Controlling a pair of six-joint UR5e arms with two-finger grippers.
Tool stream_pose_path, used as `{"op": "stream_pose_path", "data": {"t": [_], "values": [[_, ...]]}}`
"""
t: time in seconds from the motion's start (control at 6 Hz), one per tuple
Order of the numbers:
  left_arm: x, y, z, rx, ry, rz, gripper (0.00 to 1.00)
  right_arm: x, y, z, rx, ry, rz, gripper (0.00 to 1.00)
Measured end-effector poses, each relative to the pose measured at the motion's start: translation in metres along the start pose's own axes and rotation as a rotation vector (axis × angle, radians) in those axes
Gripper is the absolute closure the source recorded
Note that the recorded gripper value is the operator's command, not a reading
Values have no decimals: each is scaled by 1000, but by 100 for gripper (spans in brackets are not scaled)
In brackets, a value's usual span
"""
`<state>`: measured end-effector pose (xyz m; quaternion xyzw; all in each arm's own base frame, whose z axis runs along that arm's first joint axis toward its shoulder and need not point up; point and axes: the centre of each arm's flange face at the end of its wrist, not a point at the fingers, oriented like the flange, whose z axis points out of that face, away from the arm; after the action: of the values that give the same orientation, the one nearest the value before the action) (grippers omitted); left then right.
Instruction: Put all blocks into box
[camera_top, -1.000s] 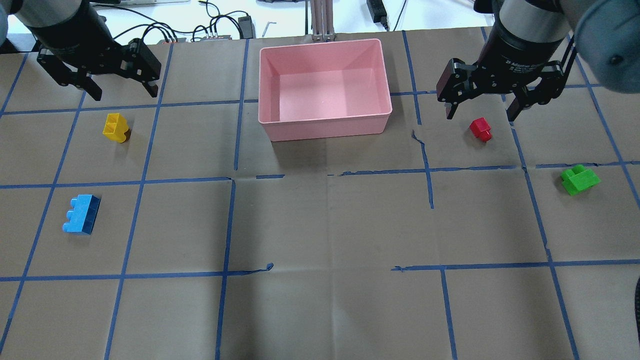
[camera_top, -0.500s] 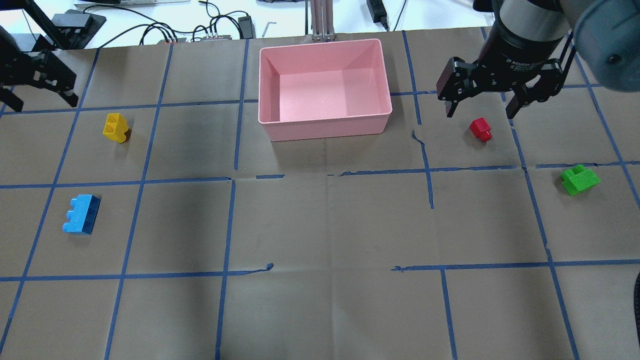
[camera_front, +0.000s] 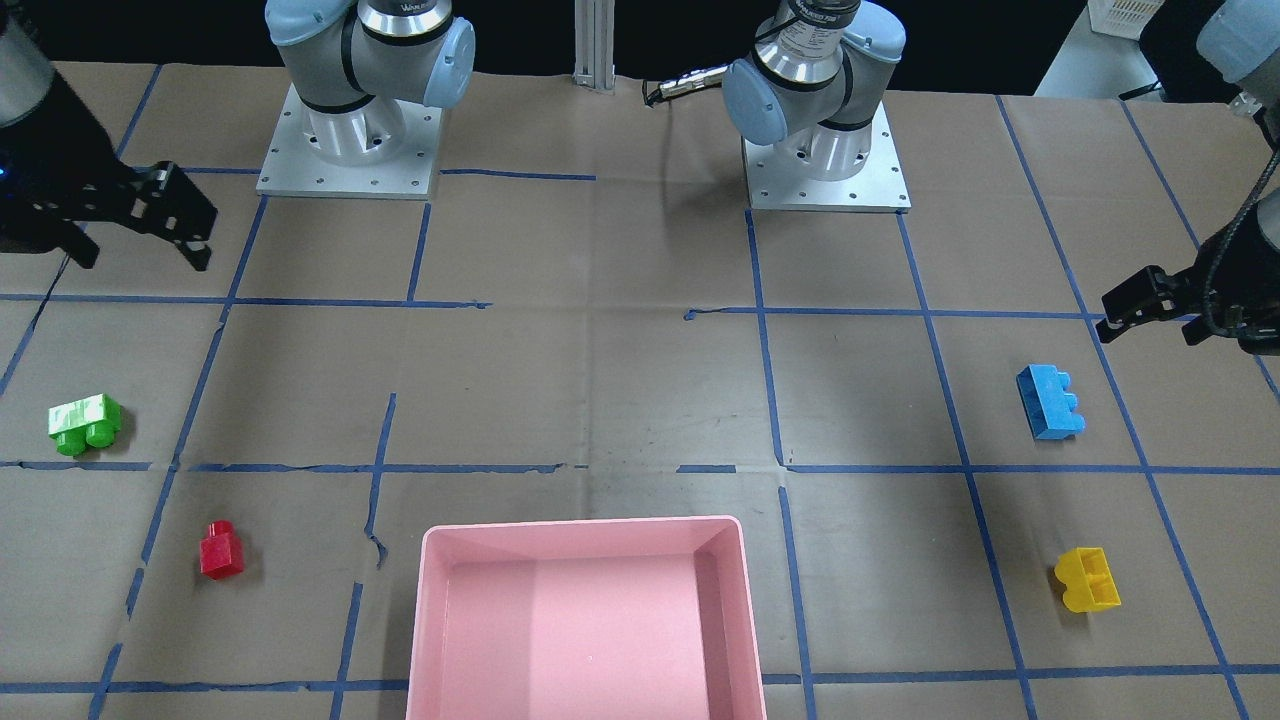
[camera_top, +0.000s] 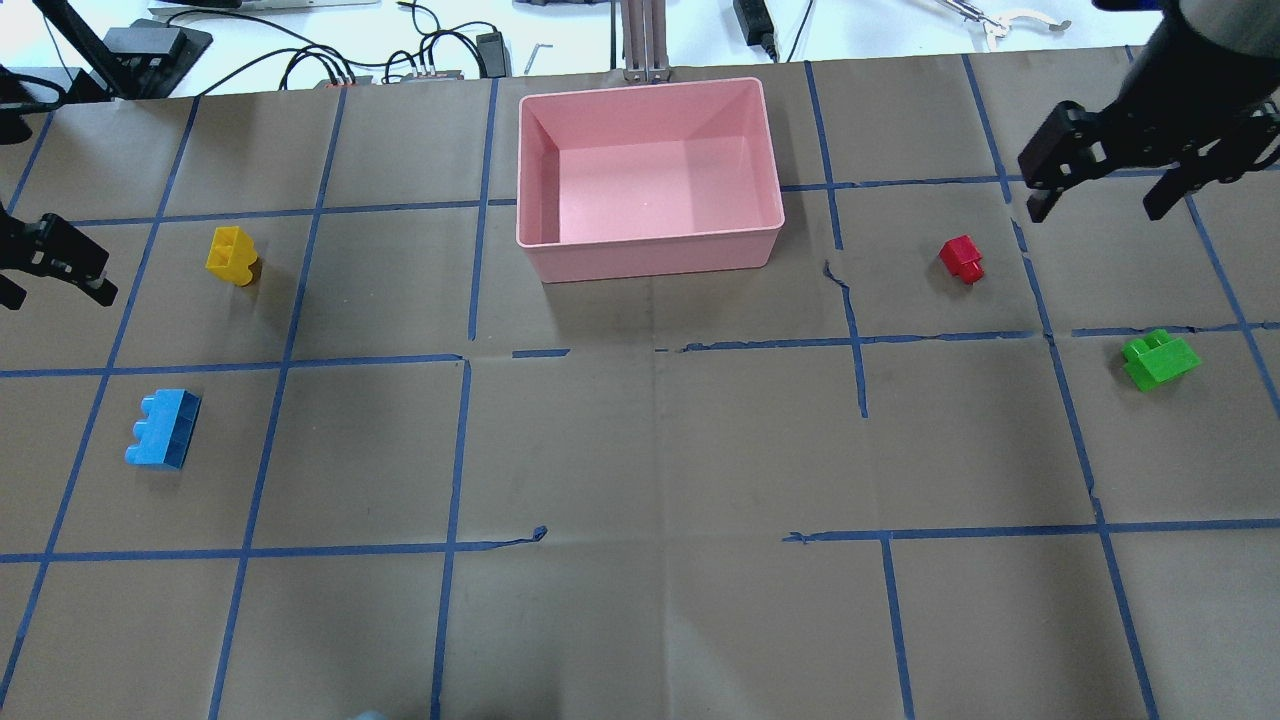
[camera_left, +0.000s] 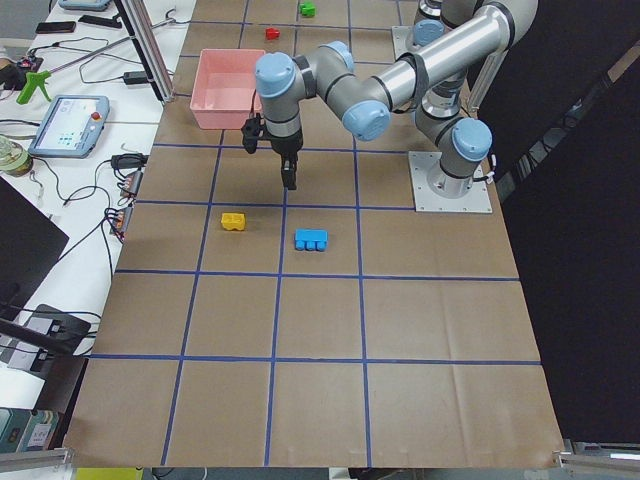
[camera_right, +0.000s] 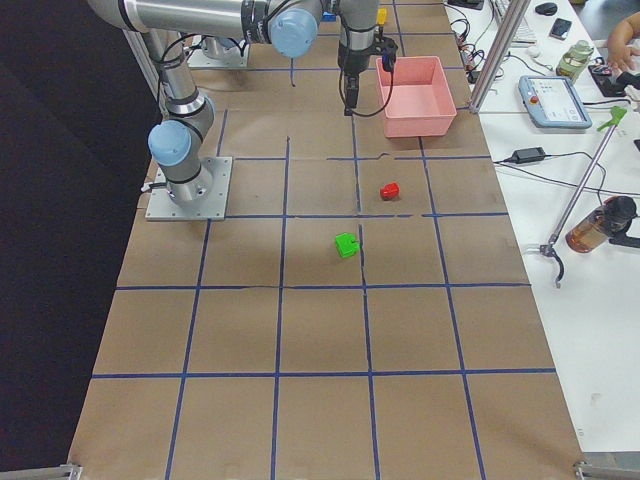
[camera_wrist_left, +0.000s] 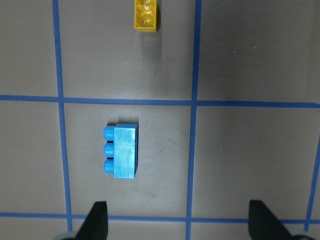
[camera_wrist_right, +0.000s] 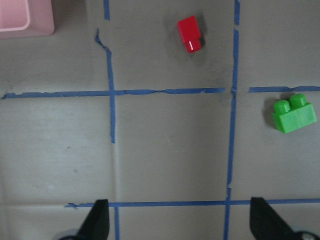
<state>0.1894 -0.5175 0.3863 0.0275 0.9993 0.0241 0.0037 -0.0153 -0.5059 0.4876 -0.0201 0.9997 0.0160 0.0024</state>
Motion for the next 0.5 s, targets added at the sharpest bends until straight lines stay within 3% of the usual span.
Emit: {"op": "stream_pose_path", "data": {"t": [0.33,0.5], "values": [[-17,20,79,30,-17,124,1,104,20,20,-22,-24,-214,0],[-31,33,114,27,-2,161,1,155,41,34,-34,-49,-281,0]]}}
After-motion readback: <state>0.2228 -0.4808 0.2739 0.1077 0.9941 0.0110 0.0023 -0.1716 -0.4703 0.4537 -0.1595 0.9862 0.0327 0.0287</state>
